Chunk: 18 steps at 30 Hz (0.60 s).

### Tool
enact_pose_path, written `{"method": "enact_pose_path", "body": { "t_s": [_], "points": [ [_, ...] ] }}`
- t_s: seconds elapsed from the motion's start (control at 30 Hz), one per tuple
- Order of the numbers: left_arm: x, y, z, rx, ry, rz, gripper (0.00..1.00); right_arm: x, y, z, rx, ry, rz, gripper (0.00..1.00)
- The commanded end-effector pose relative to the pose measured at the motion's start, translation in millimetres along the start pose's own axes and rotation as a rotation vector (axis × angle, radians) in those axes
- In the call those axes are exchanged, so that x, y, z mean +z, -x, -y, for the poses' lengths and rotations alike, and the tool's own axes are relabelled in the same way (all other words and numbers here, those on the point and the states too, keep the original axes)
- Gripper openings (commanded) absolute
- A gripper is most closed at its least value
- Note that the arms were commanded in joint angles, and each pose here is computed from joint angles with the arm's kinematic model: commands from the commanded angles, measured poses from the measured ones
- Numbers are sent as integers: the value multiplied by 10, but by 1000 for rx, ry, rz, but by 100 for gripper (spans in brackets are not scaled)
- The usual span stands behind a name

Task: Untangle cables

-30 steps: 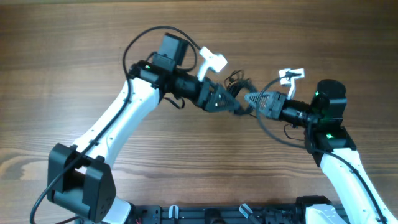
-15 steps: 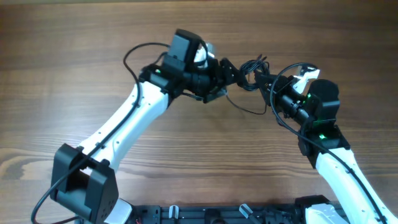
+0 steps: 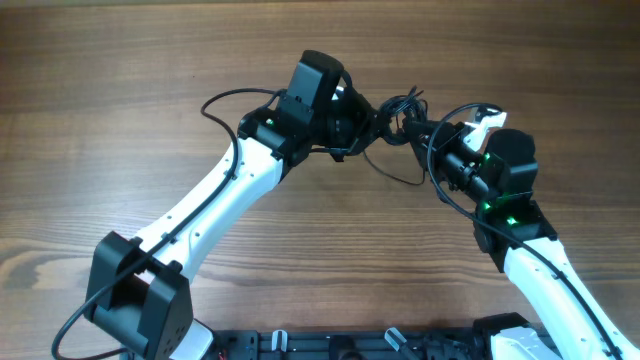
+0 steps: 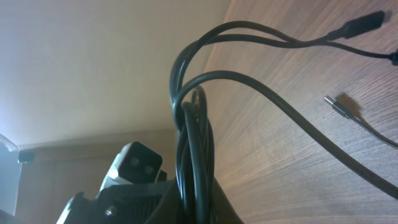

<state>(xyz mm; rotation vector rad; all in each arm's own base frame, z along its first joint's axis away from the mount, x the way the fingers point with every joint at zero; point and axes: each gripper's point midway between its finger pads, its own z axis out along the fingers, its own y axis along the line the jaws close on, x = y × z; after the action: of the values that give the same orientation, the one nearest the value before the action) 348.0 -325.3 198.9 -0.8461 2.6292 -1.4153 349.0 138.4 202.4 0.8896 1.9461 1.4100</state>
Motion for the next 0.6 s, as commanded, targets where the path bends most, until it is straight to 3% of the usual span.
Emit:
{"method": "enact_pose_path", "body": {
  "t_s": [0.0, 0.07, 0.17, 0.23, 0.27, 0.3, 0.43, 0.57],
  "points": [
    [-71, -17, 128, 12, -32, 20, 6, 33, -94, 10, -2, -2, -40, 6],
    [-72, 13, 124, 45, -29, 39, 4, 33, -92, 15, -10, -3, -40, 7],
    [-99, 110, 118, 152, -25, 71, 4, 32, -86, 19, -134, -3, -38, 22],
    [-140, 204, 95, 261, -16, 88, 4, 28, -86, 60, -261, -16, -42, 47],
    [-172, 268, 75, 333, -8, 97, 4, 13, -93, 128, -350, -38, -55, 84],
    [-207, 335, 31, 398, 9, 102, 4, -20, -96, 236, -431, -75, -75, 100],
    [-344, 474, -319, 545, 125, 58, 4, -275, 126, 591, -643, -218, -78, 100],
    [-396, 353, -499, 817, 151, -63, 4, -438, -44, 217, -911, 65, -203, 97]
  ]
}}
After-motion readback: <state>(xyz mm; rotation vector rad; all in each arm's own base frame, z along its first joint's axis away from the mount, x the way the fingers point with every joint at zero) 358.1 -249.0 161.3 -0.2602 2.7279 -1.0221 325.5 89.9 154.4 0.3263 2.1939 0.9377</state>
